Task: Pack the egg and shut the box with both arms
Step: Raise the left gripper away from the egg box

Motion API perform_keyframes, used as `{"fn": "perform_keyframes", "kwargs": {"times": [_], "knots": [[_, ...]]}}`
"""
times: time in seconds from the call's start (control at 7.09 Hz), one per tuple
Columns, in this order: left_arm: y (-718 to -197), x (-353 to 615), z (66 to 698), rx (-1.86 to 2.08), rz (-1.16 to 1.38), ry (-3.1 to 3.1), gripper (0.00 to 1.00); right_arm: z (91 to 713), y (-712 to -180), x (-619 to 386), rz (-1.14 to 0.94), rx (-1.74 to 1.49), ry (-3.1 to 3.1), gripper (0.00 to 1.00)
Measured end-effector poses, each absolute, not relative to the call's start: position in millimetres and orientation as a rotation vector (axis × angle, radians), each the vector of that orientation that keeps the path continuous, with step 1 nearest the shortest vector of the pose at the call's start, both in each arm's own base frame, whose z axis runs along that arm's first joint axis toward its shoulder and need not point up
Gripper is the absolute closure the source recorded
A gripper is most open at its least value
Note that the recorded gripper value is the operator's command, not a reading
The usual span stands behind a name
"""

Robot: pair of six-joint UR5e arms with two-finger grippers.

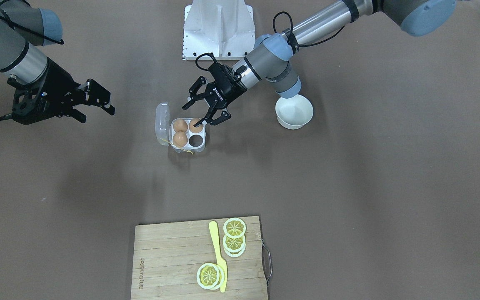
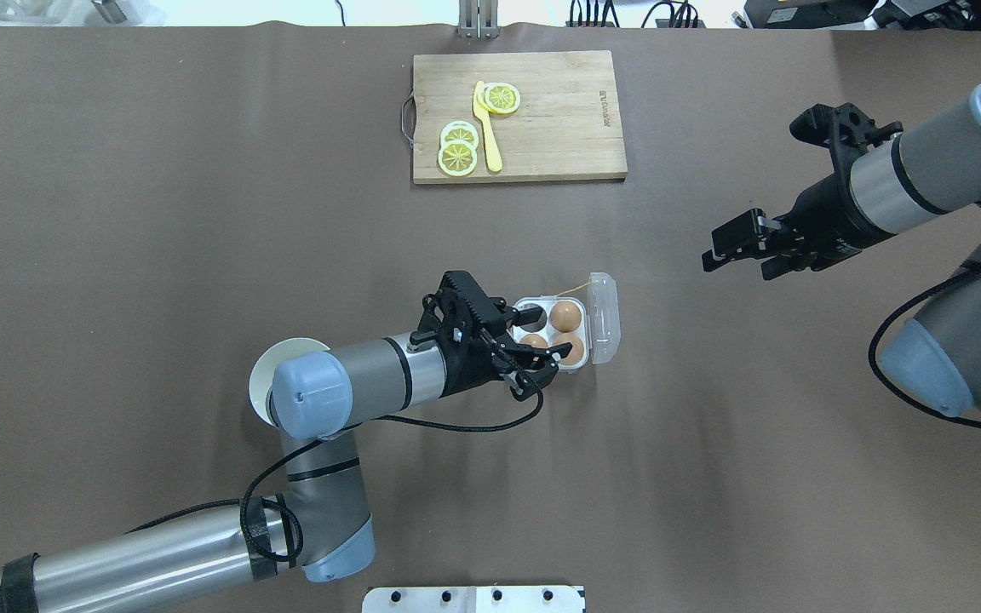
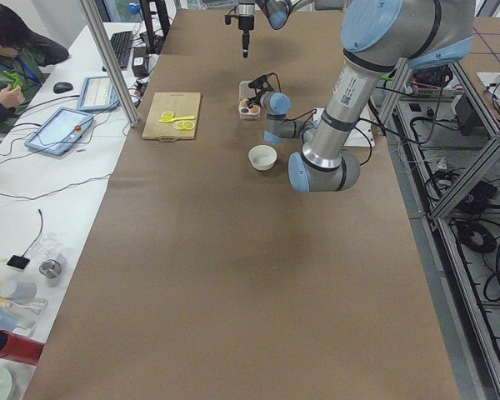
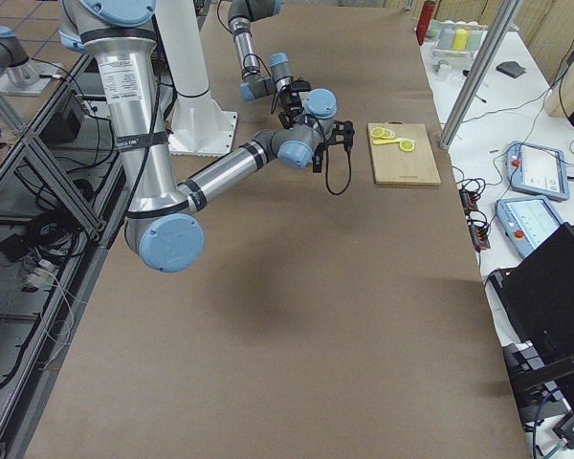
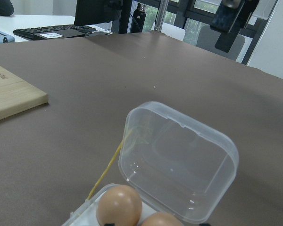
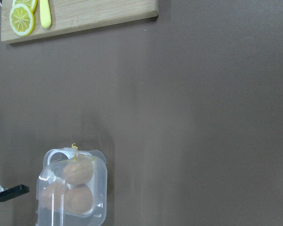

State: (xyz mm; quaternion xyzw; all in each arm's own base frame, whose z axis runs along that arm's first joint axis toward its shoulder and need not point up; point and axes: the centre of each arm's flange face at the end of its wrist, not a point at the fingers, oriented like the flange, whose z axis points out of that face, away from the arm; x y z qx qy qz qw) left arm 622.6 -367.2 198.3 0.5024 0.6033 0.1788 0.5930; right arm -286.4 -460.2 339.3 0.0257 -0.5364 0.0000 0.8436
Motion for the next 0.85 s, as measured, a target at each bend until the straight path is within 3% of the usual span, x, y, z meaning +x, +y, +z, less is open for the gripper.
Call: {"fn": "perform_keyframes", "kwargs": {"times": [0.42,0.56,0.71,0.85], "knots": [[-389.3,588.5,154.2,1.055,0.302,1.396,0.32,339.8,-460.3,-286.7,0.000,0.053,-1.132,0.09],[-400.9,574.0,142.7,0.999,0.281,1.375,0.32,340.1,-460.2,-287.0,0.004,0.051,-1.131,0.16],[-415.9,551.5,131.2,0.929,0.286,1.359,0.32,340.4,-459.6,-287.9,0.008,0.046,-1.131,0.42],[-436.4,516.2,123.8,0.851,0.301,1.342,0.32,340.3,-458.0,-290.0,0.011,0.040,-1.133,0.80]]}}
